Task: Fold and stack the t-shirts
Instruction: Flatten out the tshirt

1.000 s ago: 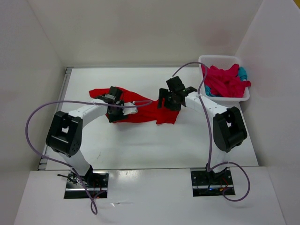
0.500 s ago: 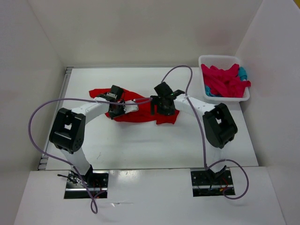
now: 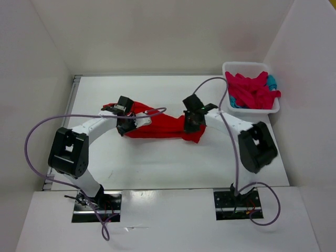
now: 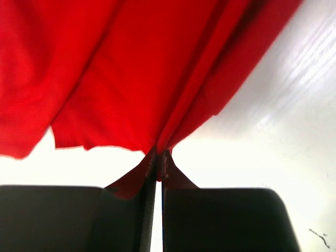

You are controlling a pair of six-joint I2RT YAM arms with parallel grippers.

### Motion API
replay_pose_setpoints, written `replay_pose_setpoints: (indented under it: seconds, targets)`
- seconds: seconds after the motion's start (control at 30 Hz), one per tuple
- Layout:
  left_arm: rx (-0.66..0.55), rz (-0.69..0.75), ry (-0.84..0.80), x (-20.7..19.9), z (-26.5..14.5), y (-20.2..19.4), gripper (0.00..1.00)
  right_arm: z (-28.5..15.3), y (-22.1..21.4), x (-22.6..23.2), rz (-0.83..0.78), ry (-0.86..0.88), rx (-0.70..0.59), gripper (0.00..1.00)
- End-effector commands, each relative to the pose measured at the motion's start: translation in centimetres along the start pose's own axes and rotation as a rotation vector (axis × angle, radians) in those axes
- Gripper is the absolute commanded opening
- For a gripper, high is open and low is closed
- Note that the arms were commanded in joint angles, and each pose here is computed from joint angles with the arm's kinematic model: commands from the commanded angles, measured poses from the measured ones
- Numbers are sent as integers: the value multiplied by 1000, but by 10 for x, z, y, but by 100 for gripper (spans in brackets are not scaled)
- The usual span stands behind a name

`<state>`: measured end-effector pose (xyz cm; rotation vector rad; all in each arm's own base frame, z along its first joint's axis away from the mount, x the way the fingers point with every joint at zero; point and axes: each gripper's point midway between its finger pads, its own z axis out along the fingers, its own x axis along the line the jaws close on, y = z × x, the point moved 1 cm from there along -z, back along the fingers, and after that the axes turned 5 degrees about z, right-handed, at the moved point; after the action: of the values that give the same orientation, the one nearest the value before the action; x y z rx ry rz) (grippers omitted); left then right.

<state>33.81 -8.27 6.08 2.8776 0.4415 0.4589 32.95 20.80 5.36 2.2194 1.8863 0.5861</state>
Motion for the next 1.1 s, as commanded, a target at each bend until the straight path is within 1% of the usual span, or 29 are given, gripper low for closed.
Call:
replay_pose_setpoints:
  seconds: [0.0,0.03,0.1,0.13,0.17,0.2,0.23,0.27,0.3,0.33,0.4,0.43,0.47,0.5,0.53,0.57,0.6,0.63,0.67,0.7,0.73,0.8,0.87,0.93,1.07]
  targets:
    - [55,-9,-13,-9,-17,-25,8,-80,6,14,33,272,-41,0]
    - [60,-9,-4,-9,-21,-26,9,-87,-1,15,27,336,-13,1]
    - [69,1,-18,-14,-22,-30,10,-88,-24,8,38,404,76,13]
    - [75,1,-44,-19,-23,-32,13,-87,-36,7,39,417,124,25]
    - [69,12,-65,-23,-23,-31,19,-77,-50,-1,31,398,167,32]
    - [68,10,-87,-28,-24,-32,27,-67,-59,-7,28,368,209,34]
    - [72,33,-125,-36,-27,-31,35,-64,-65,-11,32,352,233,34]
    - [59,42,-161,-44,-27,-27,43,-61,-67,-15,34,331,230,30]
    - [52,51,-174,-46,-32,-26,44,-57,-65,-19,60,314,218,24]
    - [25,53,-154,-40,-38,-19,46,-54,-59,-25,83,288,200,15]
    - [-5,43,-124,-32,-46,-11,49,-55,-54,-29,103,274,178,10]
    - [-18,32,-103,-27,-51,-7,50,-55,-45,-32,114,263,152,10]
    - [-50,43,-86,-21,-57,5,52,-56,-47,-33,115,257,160,10]
    - [-58,43,-80,-19,-58,9,54,-55,-44,-31,115,258,158,10]
    - [-60,53,-65,-17,-58,12,54,-57,-38,-28,113,267,146,10]
    - [-52,82,-22,-12,-58,19,56,-55,-37,-27,113,264,149,19]
    - [-20,106,-23,-19,-49,13,56,-59,-29,-23,102,278,129,27]
    - [6,138,-8,-21,-44,9,56,-59,-29,-18,89,284,131,41]
    - [38,149,28,-15,-37,3,58,-60,-27,-13,80,291,128,46]
    - [67,149,15,-22,-28,-5,58,-66,-16,-4,66,302,92,49]
    - [74,149,21,-22,-27,-7,58,-65,-16,-3,58,287,95,53]
    - [86,149,36,-19,-22,-9,58,-63,-18,0,51,268,98,55]
    - [69,136,60,-14,-22,-5,58,-63,-16,3,62,276,89,55]
    - [73,121,115,-5,-21,-4,58,-62,-17,3,62,284,93,55]
    - [101,108,171,3,-17,-12,58,-63,-21,4,54,287,96,55]
